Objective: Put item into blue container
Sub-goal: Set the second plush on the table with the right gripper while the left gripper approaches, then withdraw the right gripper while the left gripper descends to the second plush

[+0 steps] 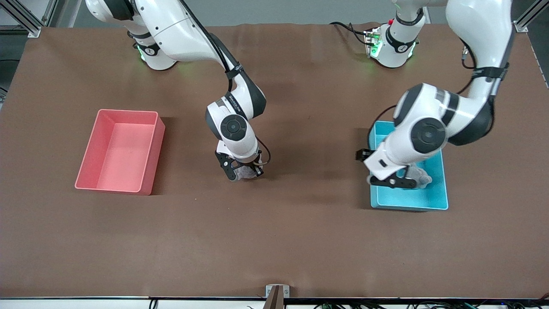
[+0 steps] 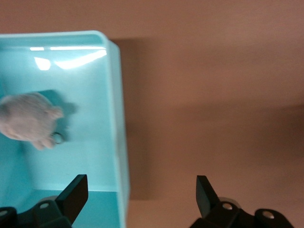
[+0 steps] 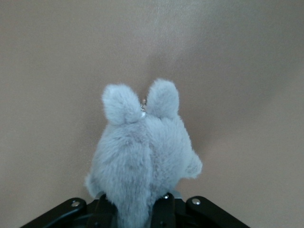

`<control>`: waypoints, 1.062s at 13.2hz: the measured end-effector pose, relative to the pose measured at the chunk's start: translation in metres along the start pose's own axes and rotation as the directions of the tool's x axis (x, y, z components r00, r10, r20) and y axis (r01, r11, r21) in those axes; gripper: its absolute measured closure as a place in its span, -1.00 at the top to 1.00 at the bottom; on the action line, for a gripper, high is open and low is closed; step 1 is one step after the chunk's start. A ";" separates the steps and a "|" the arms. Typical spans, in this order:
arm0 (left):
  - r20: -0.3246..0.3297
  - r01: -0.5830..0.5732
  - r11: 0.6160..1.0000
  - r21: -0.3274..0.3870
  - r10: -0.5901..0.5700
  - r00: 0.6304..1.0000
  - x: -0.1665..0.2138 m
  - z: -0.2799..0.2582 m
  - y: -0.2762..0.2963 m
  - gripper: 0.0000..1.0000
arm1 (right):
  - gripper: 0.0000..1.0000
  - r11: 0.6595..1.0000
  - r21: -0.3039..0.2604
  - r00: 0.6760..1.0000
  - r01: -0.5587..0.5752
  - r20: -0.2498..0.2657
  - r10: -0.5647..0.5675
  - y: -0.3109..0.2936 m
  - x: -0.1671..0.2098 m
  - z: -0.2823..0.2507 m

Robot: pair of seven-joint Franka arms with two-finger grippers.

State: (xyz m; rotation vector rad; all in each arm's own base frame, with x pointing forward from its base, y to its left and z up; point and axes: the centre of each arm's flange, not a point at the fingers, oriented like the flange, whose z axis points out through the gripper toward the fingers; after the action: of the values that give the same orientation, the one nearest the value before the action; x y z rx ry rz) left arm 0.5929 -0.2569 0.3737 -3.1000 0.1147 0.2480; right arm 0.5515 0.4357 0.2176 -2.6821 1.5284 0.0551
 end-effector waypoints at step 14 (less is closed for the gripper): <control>-0.034 0.168 0.964 -0.205 -0.179 0.983 0.008 0.033 0.124 1.00 | 1.00 0.961 -0.129 0.969 0.246 0.041 -0.242 -0.015 0.085 -0.094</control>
State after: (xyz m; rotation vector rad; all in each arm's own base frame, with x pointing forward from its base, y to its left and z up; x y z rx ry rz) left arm 0.5862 -0.3795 0.3367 -3.2915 -0.1940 0.1827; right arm 0.6076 0.3642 0.3073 -2.9404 1.2160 0.1847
